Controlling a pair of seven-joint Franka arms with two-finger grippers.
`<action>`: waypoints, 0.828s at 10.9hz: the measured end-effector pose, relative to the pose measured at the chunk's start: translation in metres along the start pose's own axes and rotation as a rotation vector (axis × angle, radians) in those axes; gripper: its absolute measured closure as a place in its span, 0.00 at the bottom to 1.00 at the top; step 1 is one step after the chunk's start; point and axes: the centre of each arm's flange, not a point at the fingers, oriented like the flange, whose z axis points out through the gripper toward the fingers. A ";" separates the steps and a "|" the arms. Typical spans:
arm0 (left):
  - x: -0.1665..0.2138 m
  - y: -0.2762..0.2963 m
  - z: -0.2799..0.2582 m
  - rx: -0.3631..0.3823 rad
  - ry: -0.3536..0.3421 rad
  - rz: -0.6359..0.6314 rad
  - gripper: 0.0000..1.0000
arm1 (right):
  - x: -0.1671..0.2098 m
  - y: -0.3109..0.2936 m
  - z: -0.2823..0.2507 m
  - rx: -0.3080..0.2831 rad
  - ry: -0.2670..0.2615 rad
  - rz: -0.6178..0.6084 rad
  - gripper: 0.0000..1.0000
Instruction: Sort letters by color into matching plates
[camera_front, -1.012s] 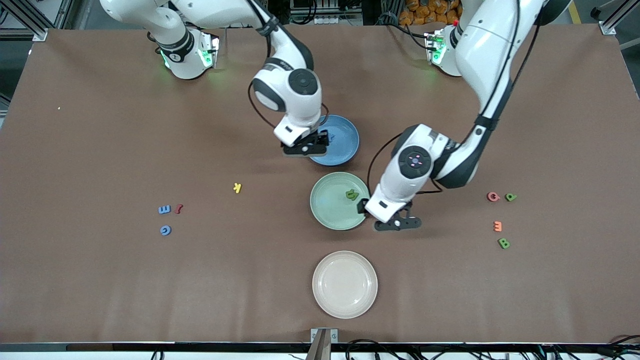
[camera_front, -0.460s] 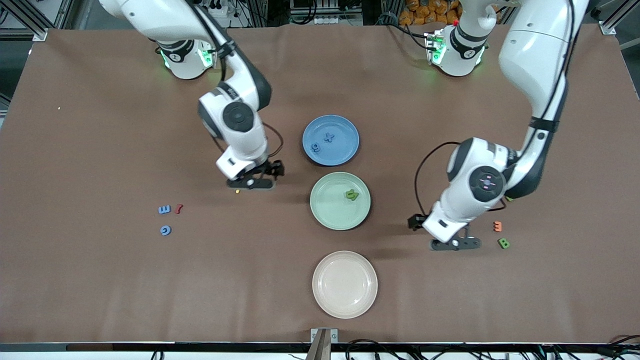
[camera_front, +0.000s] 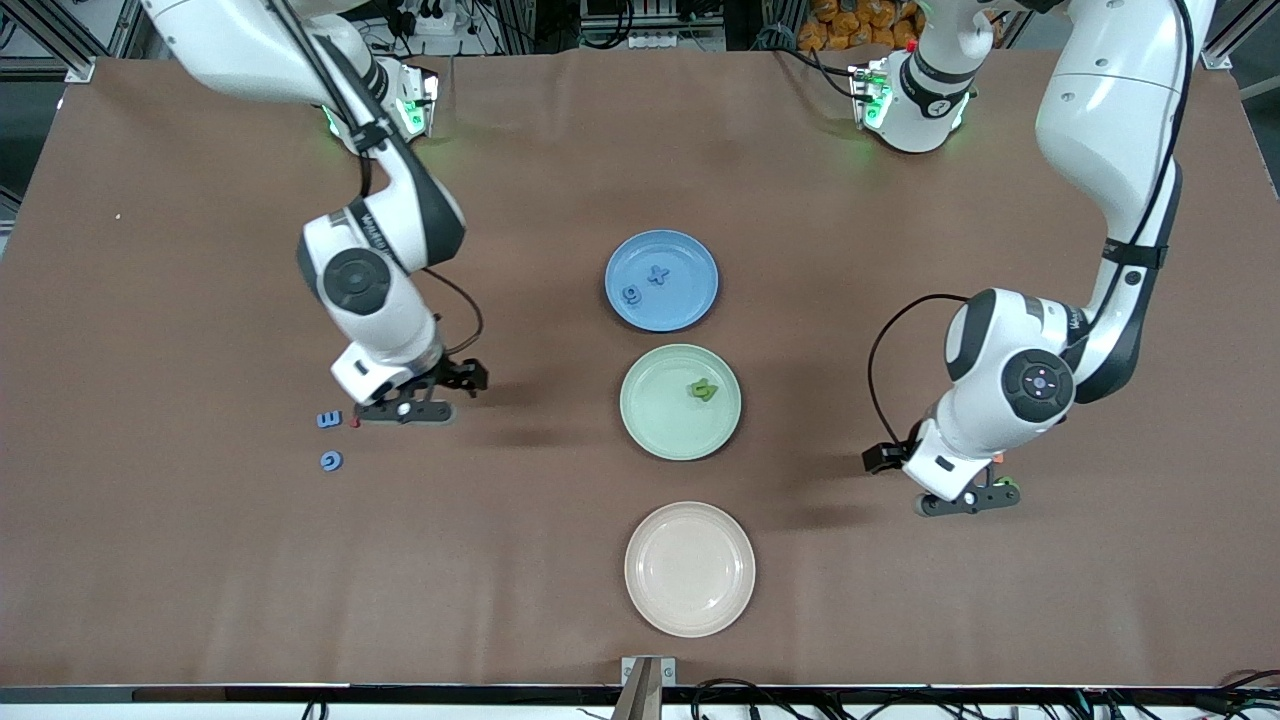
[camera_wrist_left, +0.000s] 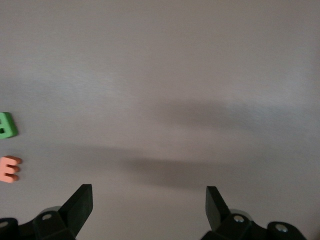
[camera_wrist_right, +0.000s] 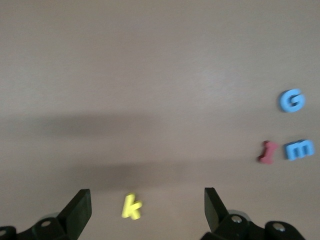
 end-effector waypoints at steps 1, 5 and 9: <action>0.005 -0.014 0.003 0.008 0.004 -0.015 0.00 | 0.007 0.020 0.001 0.000 0.001 0.001 0.00; 0.020 -0.066 0.008 0.071 0.034 -0.050 0.00 | 0.023 0.103 0.011 0.025 0.077 -0.026 0.00; 0.033 -0.128 0.018 0.072 0.045 -0.136 0.00 | 0.006 0.164 0.046 0.021 0.059 -0.101 0.00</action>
